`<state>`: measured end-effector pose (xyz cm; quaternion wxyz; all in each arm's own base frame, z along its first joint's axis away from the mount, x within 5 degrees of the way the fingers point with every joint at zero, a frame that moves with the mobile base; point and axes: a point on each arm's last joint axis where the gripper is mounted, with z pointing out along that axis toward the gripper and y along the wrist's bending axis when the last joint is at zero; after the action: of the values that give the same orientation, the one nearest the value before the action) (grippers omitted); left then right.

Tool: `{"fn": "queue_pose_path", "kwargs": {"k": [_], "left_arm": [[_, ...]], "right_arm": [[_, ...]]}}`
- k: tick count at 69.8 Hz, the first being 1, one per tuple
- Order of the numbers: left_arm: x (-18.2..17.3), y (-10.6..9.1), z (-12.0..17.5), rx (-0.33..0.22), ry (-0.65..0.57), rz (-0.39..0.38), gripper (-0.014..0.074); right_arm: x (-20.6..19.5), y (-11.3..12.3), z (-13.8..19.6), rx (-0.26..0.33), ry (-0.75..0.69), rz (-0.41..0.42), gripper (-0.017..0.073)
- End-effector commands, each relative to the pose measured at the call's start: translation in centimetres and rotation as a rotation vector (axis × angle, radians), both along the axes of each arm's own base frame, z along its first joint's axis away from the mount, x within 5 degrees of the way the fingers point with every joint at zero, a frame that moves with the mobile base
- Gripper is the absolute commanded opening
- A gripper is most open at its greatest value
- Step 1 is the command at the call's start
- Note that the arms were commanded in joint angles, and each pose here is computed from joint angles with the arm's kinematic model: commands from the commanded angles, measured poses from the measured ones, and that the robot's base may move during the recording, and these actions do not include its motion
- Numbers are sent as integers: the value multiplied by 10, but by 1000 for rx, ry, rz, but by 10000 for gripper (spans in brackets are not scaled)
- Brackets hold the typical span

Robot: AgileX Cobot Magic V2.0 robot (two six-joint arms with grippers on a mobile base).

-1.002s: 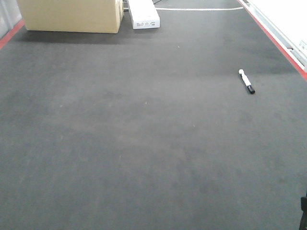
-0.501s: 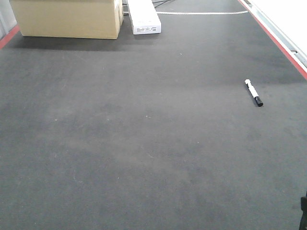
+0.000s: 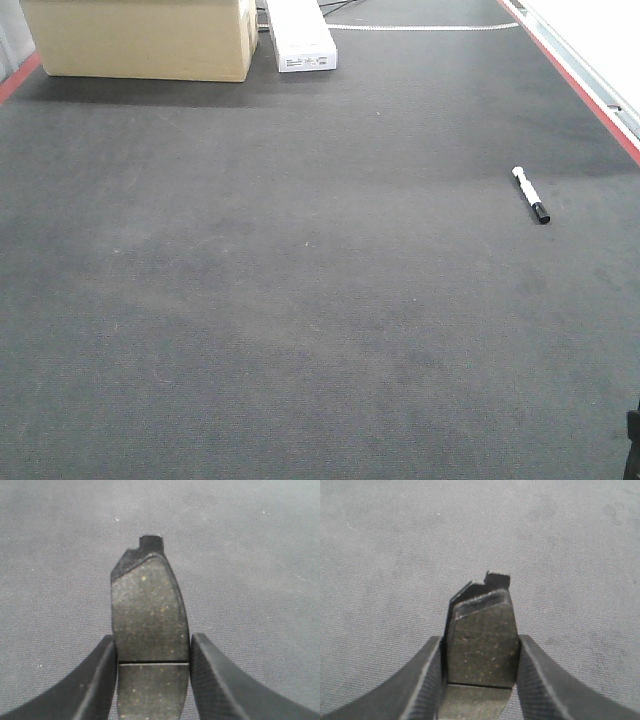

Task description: Move and align brake pads A on conveyor

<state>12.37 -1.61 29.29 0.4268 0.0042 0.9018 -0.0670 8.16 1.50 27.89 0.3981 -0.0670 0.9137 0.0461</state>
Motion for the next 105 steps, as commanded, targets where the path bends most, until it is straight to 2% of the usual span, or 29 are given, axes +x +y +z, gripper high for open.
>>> {"fn": "queue_pose_path", "kwargs": {"k": [1, 54, 67, 79, 92, 105], "left_arm": [[5, -1, 16, -29, -110, 9, -6], [4, -1, 16, -38, -100, 9, -6], [8, -2, 23, -27, -133, 3, -6], [38, -5, 38, 37, -83, -45, -6], [92, -10, 38, 32, 39, -40, -2], [145, -14, 22, 35, 152, -31, 4]], "right_arm": [[5, 0, 15, 14, -106, -5, -2], [5, 0, 15, 14, -106, -5, -2], [5, 0, 15, 14, -106, -5, -2], [5, 0, 15, 14, -106, -5, -2], [5, 0, 15, 14, -106, -5, -2], [5, 0, 15, 14, -106, -5, -2]]}}
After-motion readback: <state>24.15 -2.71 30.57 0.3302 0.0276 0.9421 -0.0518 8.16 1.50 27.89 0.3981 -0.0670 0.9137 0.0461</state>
